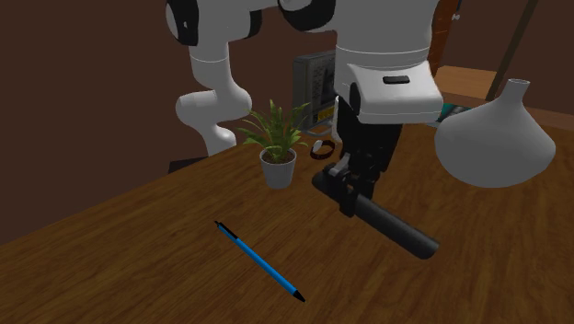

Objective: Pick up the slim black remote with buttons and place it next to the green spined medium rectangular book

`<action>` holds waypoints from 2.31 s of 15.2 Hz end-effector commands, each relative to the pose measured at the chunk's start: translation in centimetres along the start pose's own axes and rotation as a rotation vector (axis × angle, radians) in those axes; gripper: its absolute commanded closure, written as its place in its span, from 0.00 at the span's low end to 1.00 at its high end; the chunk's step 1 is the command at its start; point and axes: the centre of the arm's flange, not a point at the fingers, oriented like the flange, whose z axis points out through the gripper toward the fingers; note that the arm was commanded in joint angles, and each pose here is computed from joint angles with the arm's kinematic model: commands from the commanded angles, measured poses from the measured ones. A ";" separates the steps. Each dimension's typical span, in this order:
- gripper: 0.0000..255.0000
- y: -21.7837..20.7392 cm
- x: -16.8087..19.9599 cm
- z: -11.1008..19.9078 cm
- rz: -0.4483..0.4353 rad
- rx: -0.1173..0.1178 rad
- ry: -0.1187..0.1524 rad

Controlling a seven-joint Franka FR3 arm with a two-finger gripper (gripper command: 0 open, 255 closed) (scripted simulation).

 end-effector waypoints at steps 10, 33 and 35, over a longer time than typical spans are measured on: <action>1.00 -1.6 -0.6 -4.9 0.000 0.000 0.000; 1.00 -29.2 -13.0 -2.5 0.000 0.000 0.000; 1.00 -31.6 -14.1 -2.3 0.000 0.000 0.000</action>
